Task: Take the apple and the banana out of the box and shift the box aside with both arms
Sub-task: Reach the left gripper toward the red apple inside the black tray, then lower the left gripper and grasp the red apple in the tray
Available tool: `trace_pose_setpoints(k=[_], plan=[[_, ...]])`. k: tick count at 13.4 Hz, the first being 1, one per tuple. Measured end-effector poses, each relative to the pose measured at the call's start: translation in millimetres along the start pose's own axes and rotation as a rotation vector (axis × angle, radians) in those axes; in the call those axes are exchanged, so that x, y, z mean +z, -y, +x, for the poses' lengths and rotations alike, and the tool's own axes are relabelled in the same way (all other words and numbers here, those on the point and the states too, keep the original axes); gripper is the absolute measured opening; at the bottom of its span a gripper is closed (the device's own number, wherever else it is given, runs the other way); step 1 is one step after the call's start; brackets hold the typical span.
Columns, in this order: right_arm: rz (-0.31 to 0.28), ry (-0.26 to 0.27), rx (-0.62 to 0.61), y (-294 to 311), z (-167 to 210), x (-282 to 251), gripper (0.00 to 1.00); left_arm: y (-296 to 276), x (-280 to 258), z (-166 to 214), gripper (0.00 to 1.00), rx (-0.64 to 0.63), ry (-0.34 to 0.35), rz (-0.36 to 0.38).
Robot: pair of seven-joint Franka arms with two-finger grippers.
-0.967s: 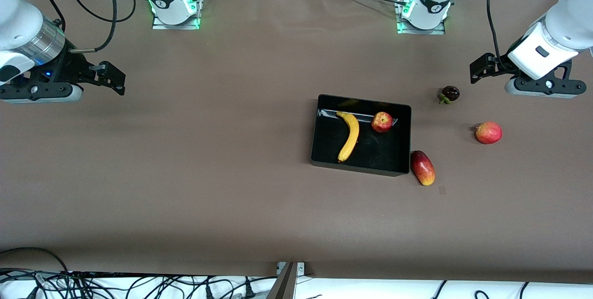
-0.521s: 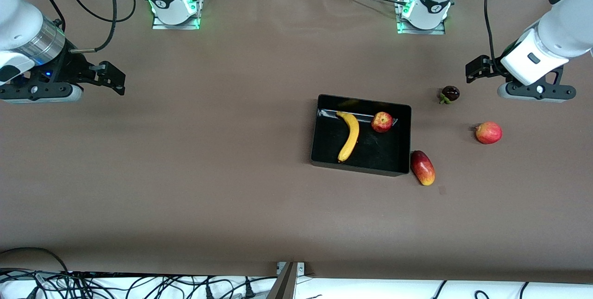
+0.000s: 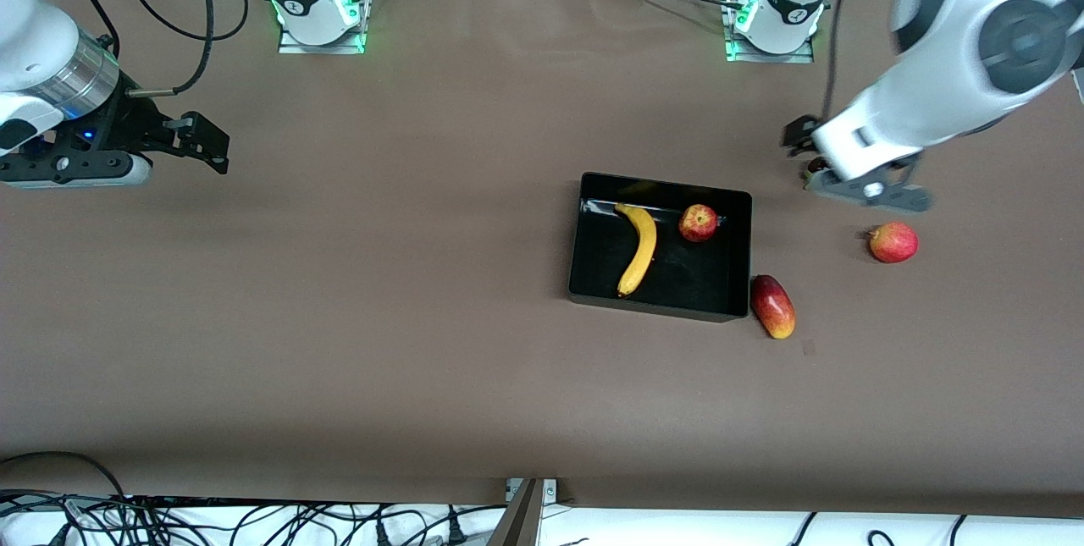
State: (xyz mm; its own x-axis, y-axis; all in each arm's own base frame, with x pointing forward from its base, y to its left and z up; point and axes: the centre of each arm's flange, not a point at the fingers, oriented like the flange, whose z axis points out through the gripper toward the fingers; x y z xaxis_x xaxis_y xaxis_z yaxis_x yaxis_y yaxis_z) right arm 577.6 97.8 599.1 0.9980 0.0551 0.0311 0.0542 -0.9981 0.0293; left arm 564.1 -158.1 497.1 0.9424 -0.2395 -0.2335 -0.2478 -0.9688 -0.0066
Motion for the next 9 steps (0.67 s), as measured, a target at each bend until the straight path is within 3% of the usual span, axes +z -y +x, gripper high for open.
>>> trace_pose_setpoints(k=[5, 9], plan=[[0.0, 0.0, 0.0, 0, 0, 0, 1.0, -51, 98, 64, 1.0, -0.152, 0.007, 0.006], [0.0, 0.0, 0.0, 0, 0, 0, 1.0, -58, 188, 79, 1.0, -0.177, -0.033, -0.006]])
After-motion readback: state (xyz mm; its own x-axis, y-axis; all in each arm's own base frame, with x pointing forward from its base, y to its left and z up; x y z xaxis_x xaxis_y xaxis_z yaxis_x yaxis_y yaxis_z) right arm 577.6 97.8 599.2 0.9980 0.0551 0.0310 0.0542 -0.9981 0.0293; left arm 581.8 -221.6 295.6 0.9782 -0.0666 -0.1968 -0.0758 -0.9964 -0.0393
